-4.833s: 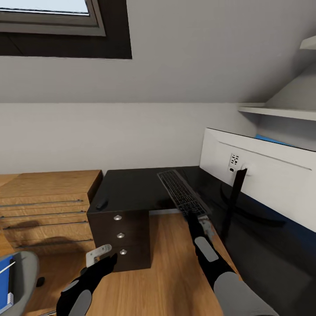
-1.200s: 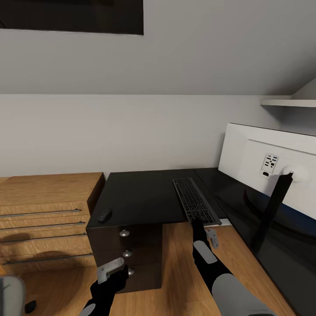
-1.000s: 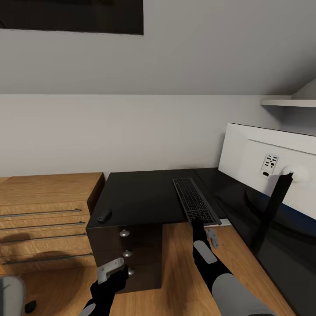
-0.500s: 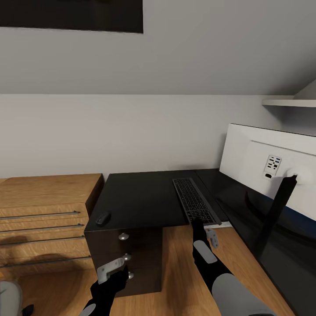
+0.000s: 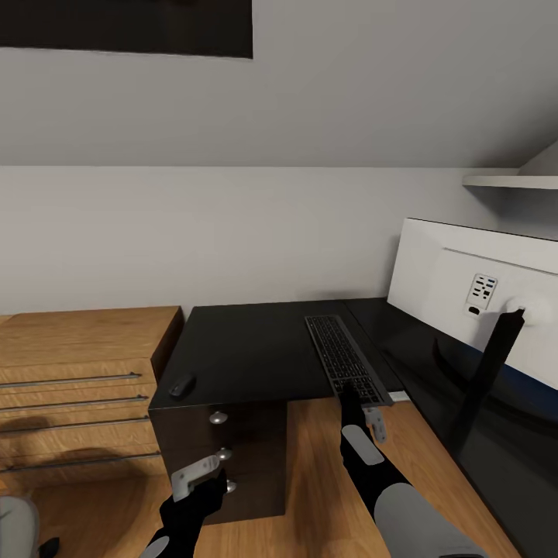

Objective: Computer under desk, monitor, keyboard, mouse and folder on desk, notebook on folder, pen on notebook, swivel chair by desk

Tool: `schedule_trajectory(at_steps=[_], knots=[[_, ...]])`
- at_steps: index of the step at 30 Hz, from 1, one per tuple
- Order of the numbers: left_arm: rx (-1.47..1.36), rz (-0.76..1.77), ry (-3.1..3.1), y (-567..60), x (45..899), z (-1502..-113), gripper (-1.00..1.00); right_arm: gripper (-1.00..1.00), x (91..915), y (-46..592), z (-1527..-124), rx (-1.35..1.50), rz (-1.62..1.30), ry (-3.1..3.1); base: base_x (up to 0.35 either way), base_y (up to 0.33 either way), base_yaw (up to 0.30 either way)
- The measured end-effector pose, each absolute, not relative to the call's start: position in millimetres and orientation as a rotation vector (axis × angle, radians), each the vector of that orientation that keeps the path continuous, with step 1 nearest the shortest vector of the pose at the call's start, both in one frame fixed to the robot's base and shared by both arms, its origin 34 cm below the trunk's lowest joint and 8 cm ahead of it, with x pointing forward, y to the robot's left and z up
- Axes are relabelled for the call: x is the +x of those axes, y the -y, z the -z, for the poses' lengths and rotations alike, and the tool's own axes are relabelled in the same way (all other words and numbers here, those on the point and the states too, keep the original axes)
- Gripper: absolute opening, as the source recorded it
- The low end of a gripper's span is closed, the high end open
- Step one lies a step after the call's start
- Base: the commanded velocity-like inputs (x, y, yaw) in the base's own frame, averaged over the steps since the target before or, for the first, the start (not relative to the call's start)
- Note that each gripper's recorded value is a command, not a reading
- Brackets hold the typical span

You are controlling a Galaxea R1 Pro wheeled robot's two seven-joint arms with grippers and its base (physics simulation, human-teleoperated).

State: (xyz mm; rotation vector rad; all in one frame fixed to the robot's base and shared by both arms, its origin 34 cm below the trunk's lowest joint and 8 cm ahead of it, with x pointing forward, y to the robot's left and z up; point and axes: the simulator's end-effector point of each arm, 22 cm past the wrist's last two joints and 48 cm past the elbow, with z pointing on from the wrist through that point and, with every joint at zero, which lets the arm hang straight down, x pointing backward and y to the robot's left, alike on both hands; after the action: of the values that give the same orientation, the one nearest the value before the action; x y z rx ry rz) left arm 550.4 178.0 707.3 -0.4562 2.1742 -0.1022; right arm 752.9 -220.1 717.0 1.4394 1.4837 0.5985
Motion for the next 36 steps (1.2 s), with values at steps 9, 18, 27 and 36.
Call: schedule_trajectory(at_steps=[9, 18, 27, 36], knots=[[-0.457, 0.103, -2.176, -177.8, 550.4, -706.6, 1.00, 1.00, 753.3, 220.0, -716.6, 1.439, -0.598, -1.484, -0.173, 0.000, 0.000], [-0.456, 0.104, -2.176, -177.1, 550.4, -706.6, 1.00, 1.00, 753.0, 220.0, -716.1, 1.439, -0.598, -1.485, -0.323, 0.000, 0.000], [-0.457, 0.105, -2.177, -176.6, 550.1, -706.3, 1.00, 1.00, 752.7, 220.0, -715.5, 1.440, -0.597, -1.486, -0.334, 0.000, 0.000], [-0.457, 0.105, -2.177, -176.6, 550.1, -706.2, 1.00, 1.00, 752.4, 220.1, -715.1, 1.440, -0.595, -1.486, -0.334, -0.070, 0.000]])
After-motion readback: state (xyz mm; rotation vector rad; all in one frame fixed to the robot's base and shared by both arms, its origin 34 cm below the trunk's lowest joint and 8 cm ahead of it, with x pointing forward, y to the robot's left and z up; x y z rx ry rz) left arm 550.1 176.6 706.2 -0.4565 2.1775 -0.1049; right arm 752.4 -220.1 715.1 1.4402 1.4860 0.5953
